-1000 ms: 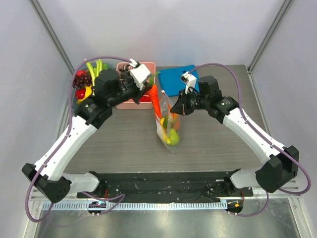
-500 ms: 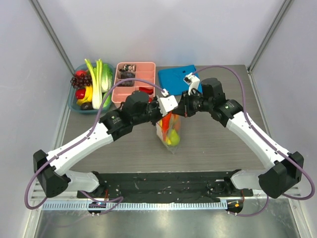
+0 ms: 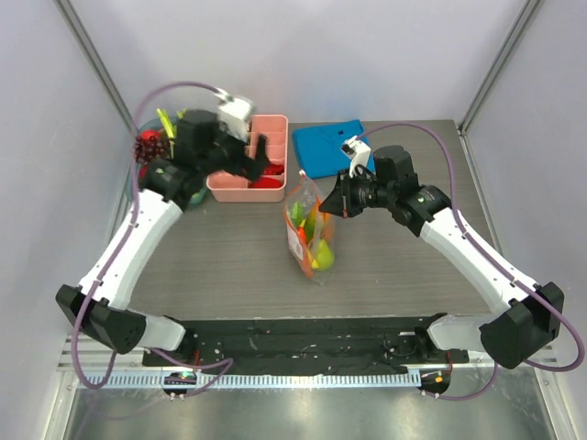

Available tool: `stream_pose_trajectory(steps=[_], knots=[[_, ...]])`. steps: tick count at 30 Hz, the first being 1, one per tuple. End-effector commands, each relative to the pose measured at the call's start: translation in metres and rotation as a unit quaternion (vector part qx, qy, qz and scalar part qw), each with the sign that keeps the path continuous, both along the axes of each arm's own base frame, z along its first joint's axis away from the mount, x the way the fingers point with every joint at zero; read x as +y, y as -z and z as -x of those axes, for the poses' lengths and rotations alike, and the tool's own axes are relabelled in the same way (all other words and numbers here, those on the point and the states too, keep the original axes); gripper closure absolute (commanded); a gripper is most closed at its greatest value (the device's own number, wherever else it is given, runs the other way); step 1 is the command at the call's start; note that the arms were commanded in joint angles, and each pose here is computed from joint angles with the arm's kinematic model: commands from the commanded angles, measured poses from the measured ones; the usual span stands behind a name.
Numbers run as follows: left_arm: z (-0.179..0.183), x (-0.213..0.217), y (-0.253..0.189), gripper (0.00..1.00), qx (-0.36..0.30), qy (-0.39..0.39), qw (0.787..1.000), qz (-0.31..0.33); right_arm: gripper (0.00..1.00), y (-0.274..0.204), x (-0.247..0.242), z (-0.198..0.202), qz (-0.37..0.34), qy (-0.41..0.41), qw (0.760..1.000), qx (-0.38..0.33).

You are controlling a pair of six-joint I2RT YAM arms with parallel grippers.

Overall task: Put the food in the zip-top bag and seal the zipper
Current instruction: Place the fake vegetable in the zipper food storage bag, then pick up the fake fruit from the bin.

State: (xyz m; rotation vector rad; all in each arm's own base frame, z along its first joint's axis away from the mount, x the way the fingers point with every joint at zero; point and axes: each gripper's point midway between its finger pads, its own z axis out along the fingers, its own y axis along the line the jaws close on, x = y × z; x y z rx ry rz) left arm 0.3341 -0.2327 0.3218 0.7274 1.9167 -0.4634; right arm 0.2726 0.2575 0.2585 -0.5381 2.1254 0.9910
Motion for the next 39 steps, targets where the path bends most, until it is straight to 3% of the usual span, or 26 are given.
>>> stream_pose_trajectory(steps=[1,6,8,12,14,19,23,35,38,39], knots=[[-0.053,0.091,-0.042,0.08,-0.011,-0.189,0.981,0.051,0.99,-0.020,-0.001,-0.001,-0.014,-0.003,0.999,-0.038],[-0.117,0.230,-0.036,0.20,0.005,-0.420,0.902,0.102,0.99,-0.019,0.000,-0.002,-0.013,-0.006,0.999,-0.037],[-0.137,0.269,-0.013,0.22,0.027,-0.460,0.882,0.096,0.99,-0.019,0.000,-0.004,-0.011,-0.006,0.999,-0.041],[-0.162,0.310,0.011,0.19,0.040,-0.440,0.894,0.077,0.99,-0.020,0.001,-0.004,-0.010,-0.009,0.999,-0.045],[-0.170,0.327,0.017,0.16,0.027,-0.411,0.911,0.021,0.99,-0.022,0.001,-0.004,-0.010,-0.014,0.999,-0.050],[-0.197,0.367,0.071,0.16,0.045,-0.392,0.912,-0.108,0.99,-0.020,0.001,-0.005,-0.006,-0.014,0.999,-0.051],[-0.213,0.377,0.106,0.19,0.055,-0.366,0.917,-0.151,0.99,-0.017,0.000,-0.007,-0.005,-0.009,0.999,-0.044],[-0.267,0.393,0.164,0.18,0.045,-0.347,0.919,-0.181,0.99,-0.014,0.000,-0.013,-0.004,-0.002,0.999,-0.033],[-0.273,0.392,0.156,0.22,0.030,-0.350,0.921,-0.170,0.99,-0.012,0.001,-0.014,-0.003,-0.001,1.000,-0.029],[-0.277,0.393,0.151,0.28,0.019,-0.353,0.920,-0.166,0.99,-0.012,0.001,-0.015,-0.003,-0.001,1.000,-0.028]])
